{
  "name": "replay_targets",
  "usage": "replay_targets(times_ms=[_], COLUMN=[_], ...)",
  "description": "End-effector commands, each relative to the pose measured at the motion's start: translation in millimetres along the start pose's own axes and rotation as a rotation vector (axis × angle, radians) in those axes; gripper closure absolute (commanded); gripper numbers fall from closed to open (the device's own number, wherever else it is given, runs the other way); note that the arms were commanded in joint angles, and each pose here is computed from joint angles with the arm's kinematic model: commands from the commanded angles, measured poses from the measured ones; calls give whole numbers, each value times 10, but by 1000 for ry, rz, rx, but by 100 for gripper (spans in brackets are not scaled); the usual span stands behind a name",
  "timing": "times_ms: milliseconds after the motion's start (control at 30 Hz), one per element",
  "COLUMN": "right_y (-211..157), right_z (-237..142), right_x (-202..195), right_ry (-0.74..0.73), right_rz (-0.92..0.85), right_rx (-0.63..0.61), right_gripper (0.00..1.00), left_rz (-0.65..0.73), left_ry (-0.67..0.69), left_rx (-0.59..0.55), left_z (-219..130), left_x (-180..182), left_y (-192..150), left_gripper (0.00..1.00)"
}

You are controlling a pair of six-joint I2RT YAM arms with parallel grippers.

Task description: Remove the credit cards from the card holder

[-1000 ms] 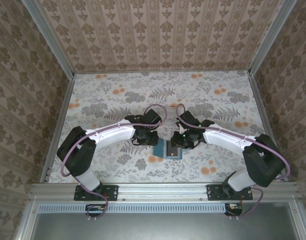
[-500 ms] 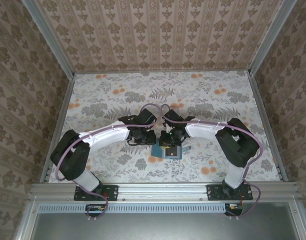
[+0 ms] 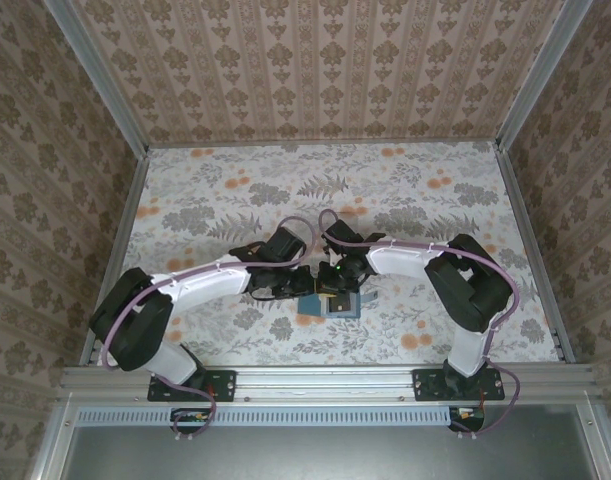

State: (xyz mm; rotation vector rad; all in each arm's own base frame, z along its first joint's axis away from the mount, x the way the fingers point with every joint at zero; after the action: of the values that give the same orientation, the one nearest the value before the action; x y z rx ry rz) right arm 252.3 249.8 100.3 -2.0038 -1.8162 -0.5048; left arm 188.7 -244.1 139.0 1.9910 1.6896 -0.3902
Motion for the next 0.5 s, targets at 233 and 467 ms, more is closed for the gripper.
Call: replay_targets(times_ms=[233,467], right_y=[-79,-198], right_z=[-618,-786], right_x=[134,-97], right_ry=[-52,-161], right_rz=[-24,-25], right_rx=[-143,-171], right_gripper=[87,85], left_rz=[-52,-31], left_ry=[-27,-89], left_rx=[2,8], left_z=[119,172], left_x=[62,-54], left_y=[15,90], left_gripper=[89,83])
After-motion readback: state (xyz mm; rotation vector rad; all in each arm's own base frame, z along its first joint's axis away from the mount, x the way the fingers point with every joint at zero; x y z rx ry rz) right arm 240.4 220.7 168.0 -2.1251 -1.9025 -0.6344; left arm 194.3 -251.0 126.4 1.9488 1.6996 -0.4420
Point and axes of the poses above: each hand's point on the last joint's axis, 136 mm out from that joint toward the fingers, its own z axis out along the fingers, its own x axis along the line the jaws close on, y = z × x, the point moved 9 cm from there along -z, back along the fingers, and after that the axes turned 4 degrees about z, right-handed, at the moved point
